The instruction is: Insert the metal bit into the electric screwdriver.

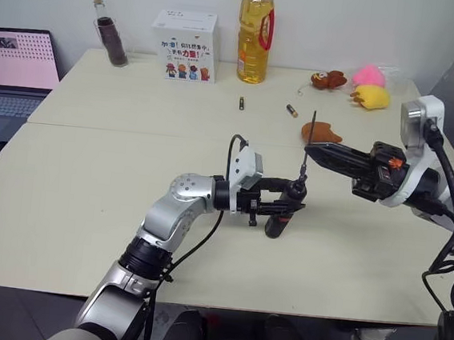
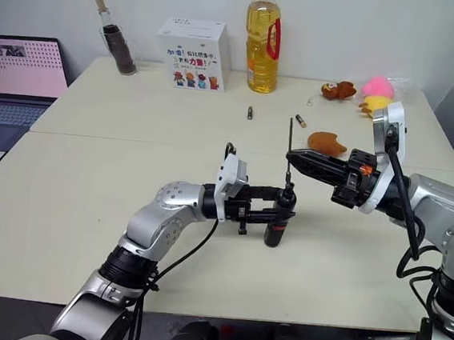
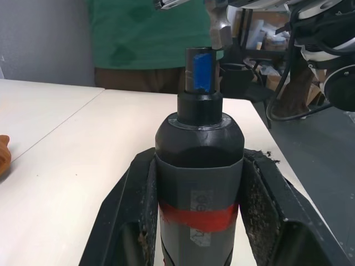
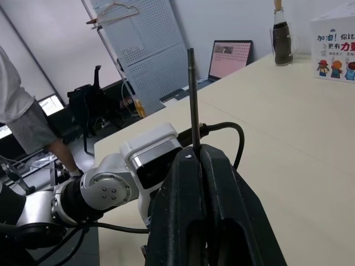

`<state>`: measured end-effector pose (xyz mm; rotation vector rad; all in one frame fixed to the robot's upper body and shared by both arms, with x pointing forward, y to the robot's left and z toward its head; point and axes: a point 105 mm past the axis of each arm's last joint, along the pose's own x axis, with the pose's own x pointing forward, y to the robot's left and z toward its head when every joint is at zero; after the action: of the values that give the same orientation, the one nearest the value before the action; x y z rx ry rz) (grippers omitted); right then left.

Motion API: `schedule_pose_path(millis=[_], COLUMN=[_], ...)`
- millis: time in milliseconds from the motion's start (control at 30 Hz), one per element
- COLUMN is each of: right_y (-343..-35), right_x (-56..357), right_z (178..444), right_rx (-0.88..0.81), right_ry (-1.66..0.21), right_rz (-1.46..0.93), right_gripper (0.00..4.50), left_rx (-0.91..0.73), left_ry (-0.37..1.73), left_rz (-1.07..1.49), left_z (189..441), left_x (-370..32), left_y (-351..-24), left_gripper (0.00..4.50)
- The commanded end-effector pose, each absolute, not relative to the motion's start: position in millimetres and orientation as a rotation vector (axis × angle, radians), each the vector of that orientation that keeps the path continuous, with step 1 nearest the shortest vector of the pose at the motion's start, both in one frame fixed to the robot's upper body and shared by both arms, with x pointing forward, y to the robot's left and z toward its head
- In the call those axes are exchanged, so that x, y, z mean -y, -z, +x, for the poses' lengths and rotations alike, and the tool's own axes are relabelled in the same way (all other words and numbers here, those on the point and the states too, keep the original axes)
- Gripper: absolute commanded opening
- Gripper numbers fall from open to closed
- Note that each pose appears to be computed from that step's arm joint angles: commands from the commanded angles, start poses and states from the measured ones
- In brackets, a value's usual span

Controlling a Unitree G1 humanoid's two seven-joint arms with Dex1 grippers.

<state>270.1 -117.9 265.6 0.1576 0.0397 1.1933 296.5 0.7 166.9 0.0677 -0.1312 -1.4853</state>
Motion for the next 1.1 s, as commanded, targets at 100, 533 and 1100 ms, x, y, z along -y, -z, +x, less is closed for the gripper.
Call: schedule_pose_path(millis=[100, 533, 1100], right_y=[-273, -278, -261], right_x=[121, 125, 122], right_z=[269, 269, 265], right_rx=[0.002, 0.008, -0.025], right_ry=[-1.191, -1.187, -1.183], right_rz=[0.127, 0.13, 0.092], right_gripper=[0.03, 0.03, 0.03], left_rx=[0.191, 0.192, 0.195], left_ry=[1.519, 1.524, 1.512], left_rz=[0.069, 0.072, 0.076], left_z=[288, 287, 290], left_x=[2, 3, 1], left_y=[-179, -179, -179], left_gripper=[1.69, 1.69, 1.69])
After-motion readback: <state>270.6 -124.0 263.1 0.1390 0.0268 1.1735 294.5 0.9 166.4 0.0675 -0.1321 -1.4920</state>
